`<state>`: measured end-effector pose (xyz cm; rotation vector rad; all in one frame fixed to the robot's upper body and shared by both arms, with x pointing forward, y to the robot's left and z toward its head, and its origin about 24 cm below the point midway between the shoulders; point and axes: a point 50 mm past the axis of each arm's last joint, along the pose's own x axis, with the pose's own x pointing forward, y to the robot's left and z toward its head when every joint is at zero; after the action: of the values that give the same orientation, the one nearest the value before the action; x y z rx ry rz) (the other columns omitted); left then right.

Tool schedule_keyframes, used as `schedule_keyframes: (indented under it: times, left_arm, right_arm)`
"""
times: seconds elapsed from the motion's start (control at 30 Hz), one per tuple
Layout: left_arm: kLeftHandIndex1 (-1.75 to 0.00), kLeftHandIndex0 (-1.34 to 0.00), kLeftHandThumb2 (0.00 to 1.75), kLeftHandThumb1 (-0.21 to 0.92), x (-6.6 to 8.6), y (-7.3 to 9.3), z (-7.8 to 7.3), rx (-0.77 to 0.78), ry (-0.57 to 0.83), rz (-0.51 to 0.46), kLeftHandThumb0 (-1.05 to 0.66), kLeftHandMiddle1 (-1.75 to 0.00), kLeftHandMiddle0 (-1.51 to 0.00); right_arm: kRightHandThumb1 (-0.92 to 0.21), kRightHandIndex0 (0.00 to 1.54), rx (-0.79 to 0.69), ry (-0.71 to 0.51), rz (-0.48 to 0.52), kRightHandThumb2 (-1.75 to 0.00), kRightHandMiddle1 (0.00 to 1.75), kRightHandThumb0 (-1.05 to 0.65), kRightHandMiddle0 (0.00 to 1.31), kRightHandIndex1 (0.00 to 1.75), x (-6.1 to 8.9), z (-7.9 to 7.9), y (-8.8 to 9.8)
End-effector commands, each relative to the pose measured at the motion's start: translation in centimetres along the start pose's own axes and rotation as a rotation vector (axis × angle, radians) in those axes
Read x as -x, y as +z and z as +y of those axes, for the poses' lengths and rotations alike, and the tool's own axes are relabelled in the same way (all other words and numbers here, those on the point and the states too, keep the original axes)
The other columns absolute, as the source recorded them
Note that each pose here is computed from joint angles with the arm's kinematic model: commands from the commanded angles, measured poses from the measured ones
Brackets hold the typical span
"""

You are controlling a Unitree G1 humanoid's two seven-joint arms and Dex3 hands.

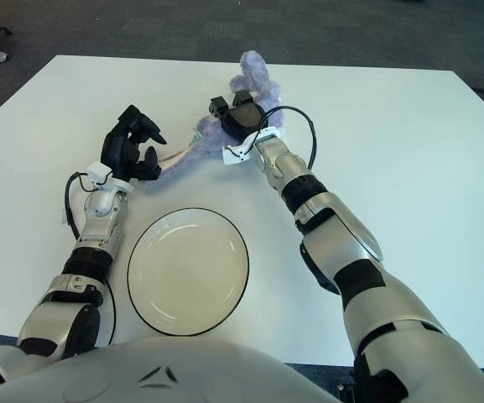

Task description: Put the doll into the plate.

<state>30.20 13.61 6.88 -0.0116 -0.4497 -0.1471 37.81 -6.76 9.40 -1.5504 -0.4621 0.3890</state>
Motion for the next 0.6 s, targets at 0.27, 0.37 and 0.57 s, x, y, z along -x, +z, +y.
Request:
schedule_keyframes:
  times: [0.27,0.37,0.57]
  left_arm:
    - [-1.75,-0.47,1.30,0.34,3.86,-2.75,-0.51,0.029,0.022,0.156,-0.01,-1.75,-0.49]
    - [-1.75,-0.47,1.31,0.34,3.84,-2.74,-0.49,0.025,0.021,0.156,-0.01,-1.75,-0.49]
    - [-1.75,-0.47,1.31,0.33,3.80,-2.69,-0.45,0.021,0.017,0.151,-0.01,-1.75,-0.49]
  right_arm:
    - [-0.27,0.78,0.114,-0.038,-0.038,-1.22,1.74,0.01,0.50,1.29,1.60,2.68,-0.71]
    - [-0.20,0.84,0.108,-0.072,-0.049,-1.28,1.74,0.00,0.59,1.23,1.73,2.63,-0.72]
    - [-0.11,0.86,0.064,-0.109,-0.034,-1.43,1.75,0.00,0.63,1.35,2.03,2.78,-0.93]
